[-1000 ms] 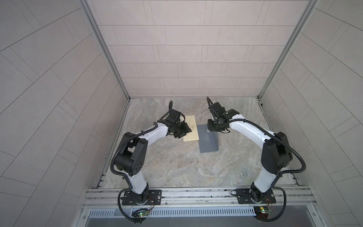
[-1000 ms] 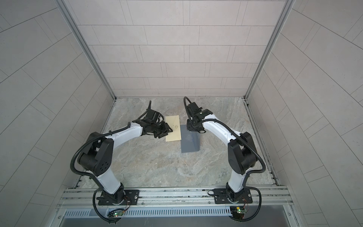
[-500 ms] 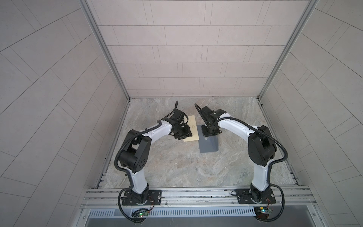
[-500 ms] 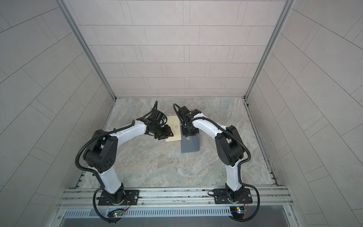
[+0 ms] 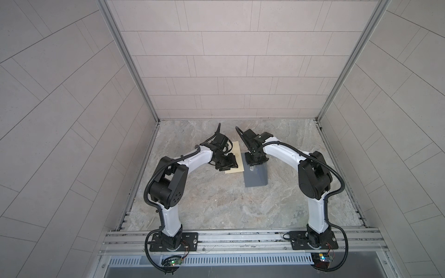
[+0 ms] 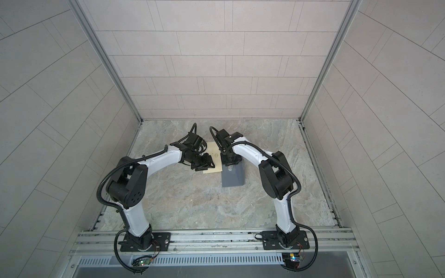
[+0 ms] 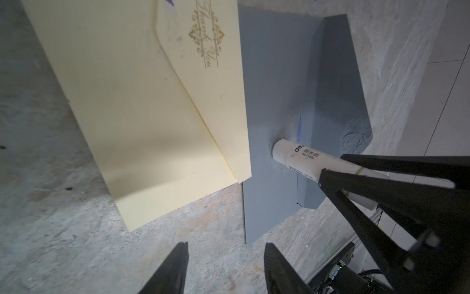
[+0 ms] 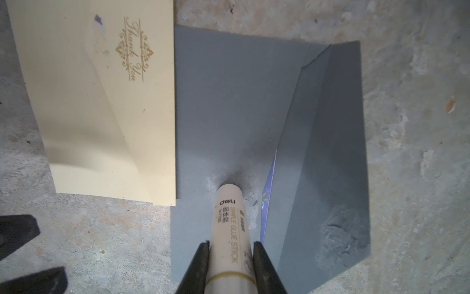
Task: Place the letter into the envelope and seal it
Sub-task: 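Lower the glue stick onto the grey envelope flap with the right gripper, then rub glue along the envelope flap with the right gripper while the left holds it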
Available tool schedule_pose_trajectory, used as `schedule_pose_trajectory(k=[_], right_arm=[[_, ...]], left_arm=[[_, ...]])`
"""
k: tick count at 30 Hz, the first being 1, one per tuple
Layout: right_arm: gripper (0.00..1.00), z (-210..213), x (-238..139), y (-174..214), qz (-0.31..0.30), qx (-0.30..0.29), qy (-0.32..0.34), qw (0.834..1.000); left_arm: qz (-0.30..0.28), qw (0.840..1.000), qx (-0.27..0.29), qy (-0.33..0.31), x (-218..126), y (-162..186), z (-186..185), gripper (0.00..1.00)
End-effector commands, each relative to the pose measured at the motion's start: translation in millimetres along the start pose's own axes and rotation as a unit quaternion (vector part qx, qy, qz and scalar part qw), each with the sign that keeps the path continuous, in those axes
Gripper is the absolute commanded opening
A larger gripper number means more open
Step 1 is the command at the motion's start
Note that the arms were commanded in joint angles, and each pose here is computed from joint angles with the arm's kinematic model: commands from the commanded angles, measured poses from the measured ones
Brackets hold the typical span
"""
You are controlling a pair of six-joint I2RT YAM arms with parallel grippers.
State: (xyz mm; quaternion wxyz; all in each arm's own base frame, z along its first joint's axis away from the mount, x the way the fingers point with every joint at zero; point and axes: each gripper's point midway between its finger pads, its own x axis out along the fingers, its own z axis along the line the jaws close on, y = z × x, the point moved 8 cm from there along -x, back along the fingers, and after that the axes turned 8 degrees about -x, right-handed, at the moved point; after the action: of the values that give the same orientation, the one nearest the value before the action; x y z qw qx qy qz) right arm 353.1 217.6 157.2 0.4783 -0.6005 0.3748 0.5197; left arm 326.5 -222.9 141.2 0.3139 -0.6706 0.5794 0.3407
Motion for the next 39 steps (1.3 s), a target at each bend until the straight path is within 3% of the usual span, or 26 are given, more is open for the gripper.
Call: schedule_pose_trajectory(k=[1,10,17,23,31,39], right_arm=[[0.00,-1.8,30.9,7.9,0.037,-0.002,0.028,0.999],[0.00,-20.7,33.0,14.9,0.020,0.063,-0.001,0.998],[0.00,-31.0,32.9,27.3,0.022,0.086,-0.011,0.996],[0.00,-32.6,34.8,36.2,0.020,0.105,-0.029,0.994],[0.00,-31.5,36.4,47.3,0.015,0.130,-0.051,0.990],[0.00,-30.8,40.4,54.5,0.017,0.144,-0.062,0.987]], left_arm=[[0.035,0.999,0.024,0.010,7.4,4.5,-6.8,0.59],[0.110,0.992,0.065,0.001,43.0,14.7,-18.9,0.75],[0.171,0.980,0.096,-0.027,72.4,26.4,-17.8,0.75],[0.199,0.973,0.116,0.032,89.1,31.1,-23.9,0.75],[0.086,0.980,0.129,0.123,70.6,11.4,-50.9,0.72],[-0.004,0.977,0.118,0.180,57.0,-1.0,-60.2,0.65]])
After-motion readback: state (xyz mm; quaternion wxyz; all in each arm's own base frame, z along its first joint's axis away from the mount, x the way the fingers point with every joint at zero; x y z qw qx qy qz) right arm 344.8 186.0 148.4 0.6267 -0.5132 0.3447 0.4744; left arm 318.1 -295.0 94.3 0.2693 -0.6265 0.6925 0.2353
